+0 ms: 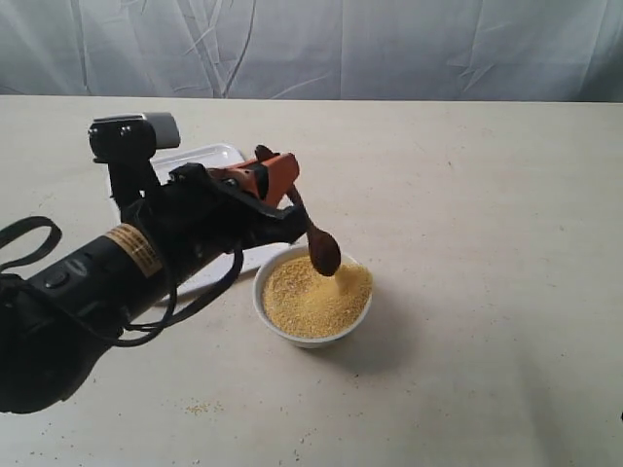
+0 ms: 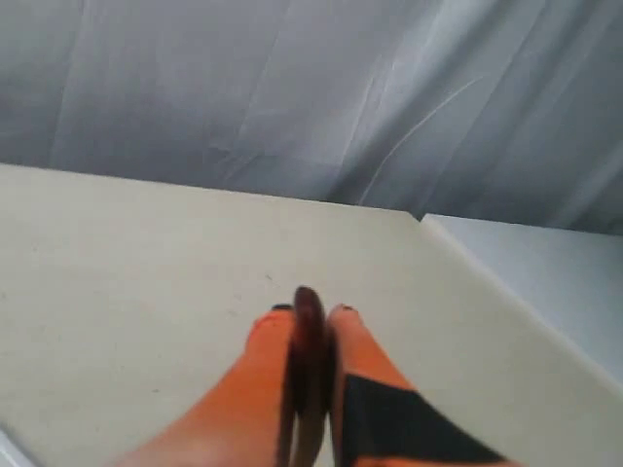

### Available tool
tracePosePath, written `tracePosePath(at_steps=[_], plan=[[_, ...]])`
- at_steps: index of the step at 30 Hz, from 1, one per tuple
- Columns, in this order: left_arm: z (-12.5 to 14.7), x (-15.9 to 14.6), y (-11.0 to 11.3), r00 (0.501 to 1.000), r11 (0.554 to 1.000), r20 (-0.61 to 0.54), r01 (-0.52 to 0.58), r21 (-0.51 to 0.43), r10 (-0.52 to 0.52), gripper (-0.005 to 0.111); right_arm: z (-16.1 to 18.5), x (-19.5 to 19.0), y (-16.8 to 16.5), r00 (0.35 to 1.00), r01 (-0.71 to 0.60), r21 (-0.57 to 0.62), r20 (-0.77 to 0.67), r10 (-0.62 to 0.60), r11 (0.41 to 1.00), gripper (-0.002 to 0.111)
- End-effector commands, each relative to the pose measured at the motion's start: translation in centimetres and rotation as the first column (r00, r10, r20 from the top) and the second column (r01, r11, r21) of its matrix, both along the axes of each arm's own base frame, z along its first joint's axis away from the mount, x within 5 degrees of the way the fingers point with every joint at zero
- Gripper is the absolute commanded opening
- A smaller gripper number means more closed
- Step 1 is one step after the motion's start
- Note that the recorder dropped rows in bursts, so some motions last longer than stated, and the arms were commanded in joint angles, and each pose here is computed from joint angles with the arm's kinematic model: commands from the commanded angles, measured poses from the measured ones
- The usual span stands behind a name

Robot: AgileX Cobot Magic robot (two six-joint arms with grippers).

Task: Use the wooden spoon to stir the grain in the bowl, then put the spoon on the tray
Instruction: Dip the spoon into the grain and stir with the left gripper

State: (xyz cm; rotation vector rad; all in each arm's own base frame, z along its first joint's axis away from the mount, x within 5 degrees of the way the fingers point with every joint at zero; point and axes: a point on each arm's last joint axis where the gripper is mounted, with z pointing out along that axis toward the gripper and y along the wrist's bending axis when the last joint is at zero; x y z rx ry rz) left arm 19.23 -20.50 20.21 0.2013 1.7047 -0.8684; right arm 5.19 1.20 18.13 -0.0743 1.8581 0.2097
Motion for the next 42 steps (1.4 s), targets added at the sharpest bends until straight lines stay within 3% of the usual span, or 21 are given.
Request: tracePosePath(at_steps=[1, 7, 11, 15, 29, 34, 42], plan=[[0.1, 0.2, 0.4, 0.999, 0.989, 0.037, -0.038, 0.146, 0.033, 0.0, -0.1, 0.0, 0.0, 1.0, 0.004, -0.004, 0.01, -0.004, 1.0, -0.001], [-3.1, 0.4, 0.1, 0.998, 0.953, -0.055, -0.002, 0.303, 0.02, 0.0, -0.1, 0.0, 0.0, 1.0, 0.004, -0.004, 0.01, -0.004, 1.0, -0.001], [-4.7, 0.1, -0.8, 0.991, 0.96, -0.131, 0.074, 0.271, -0.039, 0.0, -0.1, 0.0, 0.0, 1.0, 0.004, -0.004, 0.01, -0.004, 1.0, -0.001], [-3.8, -0.2, -1.3, 0.99, 0.971, -0.087, 0.124, 0.203, -0.108, 0.0, 0.0, 0.0, 0.0, 1.0, 0.004, -0.003, 0.014, -0.004, 1.0, -0.001], [2.3, -0.7, -0.5, 0.991, 0.99, 0.076, 0.101, 0.102, -0.109, 0.0, 0.0, 0.0, 0.0, 1.0, 0.004, -0.003, 0.014, -0.004, 1.0, -0.001], [2.8, -0.8, -1.0, 0.99, 0.986, 0.026, 0.137, 0.098, -0.141, 0.0, 0.0, 0.0, 0.0, 1.0, 0.004, -0.003, 0.014, -0.004, 1.0, -0.001], [0.9, -0.9, -1.5, 0.982, 0.971, -0.078, 0.184, 0.153, -0.174, 0.0, -0.1, 0.0, 0.0, 1.0, 0.004, -0.004, 0.01, -0.004, 1.0, -0.001]])
